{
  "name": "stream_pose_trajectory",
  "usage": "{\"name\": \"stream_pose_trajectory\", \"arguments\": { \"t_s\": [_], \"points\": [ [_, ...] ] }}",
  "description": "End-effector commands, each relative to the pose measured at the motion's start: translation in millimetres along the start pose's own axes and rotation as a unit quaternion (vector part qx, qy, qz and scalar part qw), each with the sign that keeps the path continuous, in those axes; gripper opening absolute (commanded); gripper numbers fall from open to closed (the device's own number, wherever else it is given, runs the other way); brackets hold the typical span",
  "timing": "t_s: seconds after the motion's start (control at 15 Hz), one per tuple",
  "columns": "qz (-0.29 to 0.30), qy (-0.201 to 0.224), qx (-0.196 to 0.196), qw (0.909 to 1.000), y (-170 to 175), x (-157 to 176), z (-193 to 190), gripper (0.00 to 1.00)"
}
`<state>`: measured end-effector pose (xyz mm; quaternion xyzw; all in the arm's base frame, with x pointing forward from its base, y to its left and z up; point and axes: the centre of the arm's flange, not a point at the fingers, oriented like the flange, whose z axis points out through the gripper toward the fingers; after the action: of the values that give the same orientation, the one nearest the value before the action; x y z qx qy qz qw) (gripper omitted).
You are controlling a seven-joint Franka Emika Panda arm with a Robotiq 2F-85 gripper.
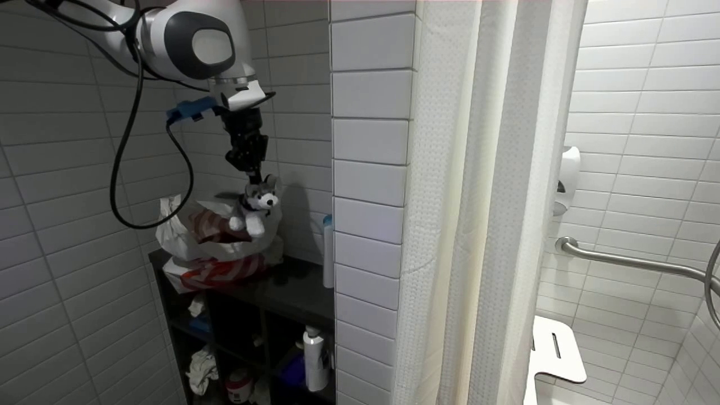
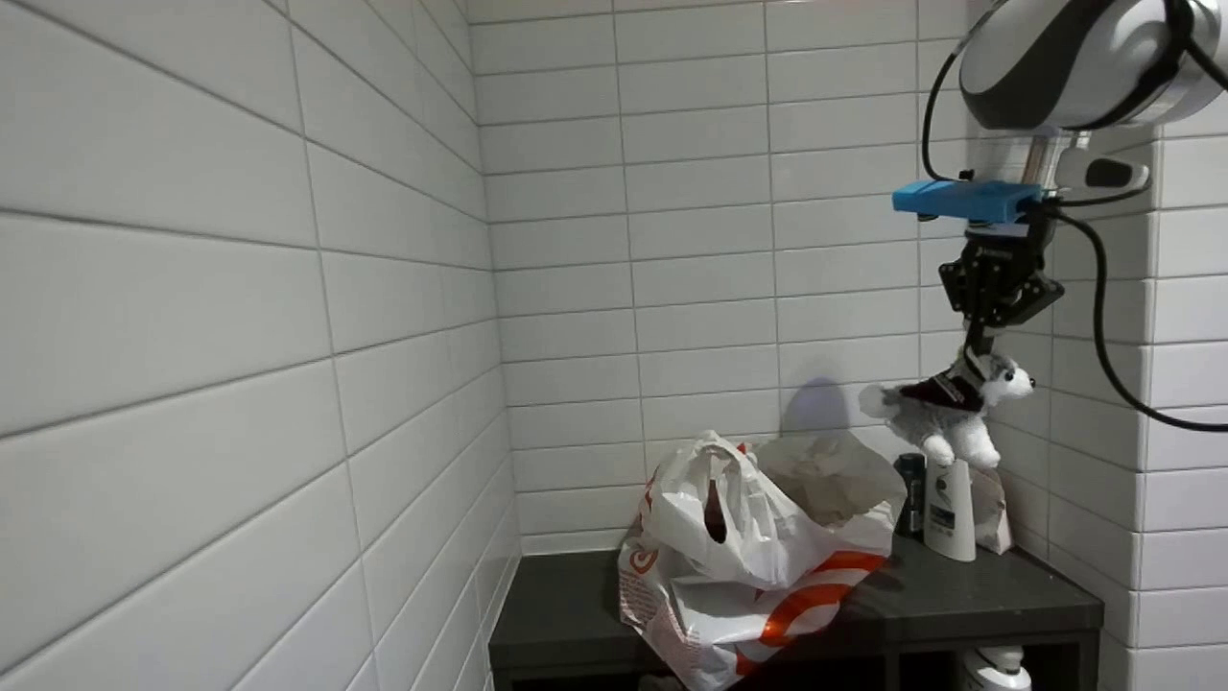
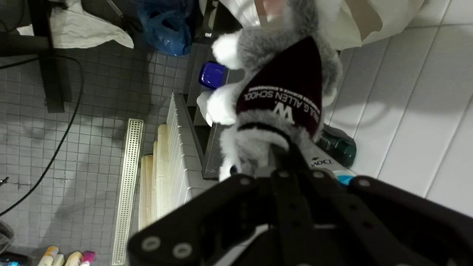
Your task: Remove the doll from the plastic bag
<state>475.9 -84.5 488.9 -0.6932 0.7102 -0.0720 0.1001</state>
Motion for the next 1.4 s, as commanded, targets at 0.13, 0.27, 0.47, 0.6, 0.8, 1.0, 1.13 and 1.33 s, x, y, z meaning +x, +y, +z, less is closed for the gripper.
{"name": "stream_pose_trajectory", "arguments": {
  "t_s": [0.13, 0.27, 0.47, 0.6, 0.8, 1.0, 1.13, 1.33],
  "points": [
    [0.004, -0.023, -0.001, 0.9997, -26.0, 10.5, 0.1, 0.01],
    [0.005, -0.022, 0.0, 0.9997, -36.7, 14.4, -4.4, 0.01],
    [0.006, -0.019, 0.001, 0.9998, -49.3, 20.7, -15.0, 0.01],
    [0.005, -0.017, 0.0, 0.9998, -59.5, 25.2, -16.8, 0.01],
    [0.002, -0.016, -0.005, 0.9999, -66.9, 25.0, -16.9, 0.01],
    [0.001, -0.017, -0.01, 0.9998, -74.6, 26.6, -10.8, 0.01],
    [0.004, -0.017, -0.01, 0.9998, -76.1, 30.6, -11.0, 0.01],
    [0.012, -0.018, -0.009, 0.9997, -79.7, 41.1, -11.5, 0.01]
  ]
}}
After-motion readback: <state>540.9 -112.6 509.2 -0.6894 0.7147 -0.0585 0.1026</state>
